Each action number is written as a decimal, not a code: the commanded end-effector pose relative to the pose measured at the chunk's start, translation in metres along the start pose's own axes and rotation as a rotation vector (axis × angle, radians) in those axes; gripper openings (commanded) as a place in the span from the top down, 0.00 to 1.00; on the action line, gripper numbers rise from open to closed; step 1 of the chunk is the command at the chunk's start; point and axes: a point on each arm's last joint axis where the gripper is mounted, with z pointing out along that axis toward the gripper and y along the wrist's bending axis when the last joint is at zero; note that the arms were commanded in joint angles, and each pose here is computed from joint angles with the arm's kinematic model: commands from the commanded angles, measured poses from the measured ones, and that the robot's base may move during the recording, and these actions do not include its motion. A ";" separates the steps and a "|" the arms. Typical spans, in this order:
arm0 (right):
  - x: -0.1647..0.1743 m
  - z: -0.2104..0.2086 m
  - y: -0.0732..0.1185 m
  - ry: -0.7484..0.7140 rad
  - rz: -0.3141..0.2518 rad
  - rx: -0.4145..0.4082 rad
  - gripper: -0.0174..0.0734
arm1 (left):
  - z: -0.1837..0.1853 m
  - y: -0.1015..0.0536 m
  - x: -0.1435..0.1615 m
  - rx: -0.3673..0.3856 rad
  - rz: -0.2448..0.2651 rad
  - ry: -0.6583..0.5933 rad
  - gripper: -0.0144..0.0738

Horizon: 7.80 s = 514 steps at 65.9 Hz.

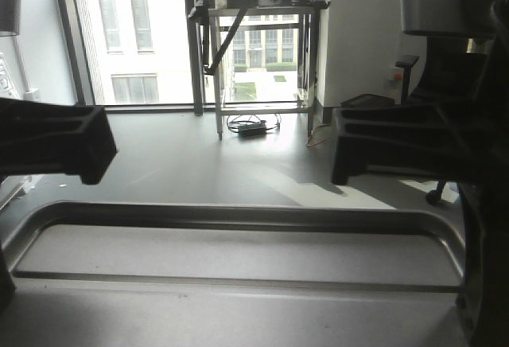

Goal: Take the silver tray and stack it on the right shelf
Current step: 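Hold the tray in both grippers while the base turns and drives, then carry the tray with both grippers up to the shelf holding the smaller tray, then lower the held tray with both grippers over the smaller silver tray, then open both grippers and raise them off the stacked tray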

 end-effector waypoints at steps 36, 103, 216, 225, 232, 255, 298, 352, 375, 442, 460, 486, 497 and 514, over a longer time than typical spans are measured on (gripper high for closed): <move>-0.003 -0.011 -0.026 -0.018 -0.023 0.242 0.75 | -0.012 0.030 0.006 -0.284 0.024 0.059 0.95; -0.003 -0.011 -0.026 -0.018 -0.023 0.242 0.75 | -0.012 0.030 0.006 -0.285 0.025 0.058 0.95; -0.003 -0.011 -0.027 -0.013 -0.022 0.256 0.75 | -0.012 0.030 0.006 -0.285 0.024 0.059 0.95; -0.003 -0.011 -0.027 -0.013 -0.022 0.256 0.75 | -0.012 0.030 0.006 -0.285 0.024 0.059 0.95; -0.003 -0.011 -0.027 -0.013 -0.022 0.256 0.75 | -0.012 0.030 0.006 -0.285 0.024 0.059 0.95; -0.003 -0.011 -0.027 -0.013 -0.022 0.256 0.75 | -0.012 0.030 0.006 -0.285 0.024 0.059 0.95; -0.003 -0.011 -0.027 -0.013 -0.022 0.256 0.75 | -0.012 0.030 0.006 -0.285 0.024 0.059 0.95; -0.003 -0.011 -0.027 -0.013 -0.022 0.256 0.75 | -0.012 0.030 0.006 -0.285 0.024 0.059 0.95; -0.004 -0.010 -0.025 -0.021 -0.023 0.233 0.75 | -0.011 0.027 0.003 -0.256 0.054 0.031 0.95; -0.170 0.013 0.057 -0.342 -0.191 -0.150 0.75 | 0.032 0.045 -0.153 0.166 0.055 -0.316 0.95; -0.187 0.033 0.073 -0.343 -0.198 -0.153 0.75 | 0.057 0.042 -0.163 0.157 0.057 -0.315 0.95; -0.187 0.035 0.073 -0.338 -0.198 -0.149 0.75 | 0.058 0.042 -0.168 0.141 0.096 -0.367 0.95; -0.187 0.035 0.073 -0.338 -0.198 -0.149 0.75 | 0.057 0.042 -0.169 0.144 0.096 -0.378 0.95; -0.187 0.035 0.073 -0.337 -0.198 -0.148 0.75 | 0.057 0.041 -0.170 0.149 0.096 -0.393 0.95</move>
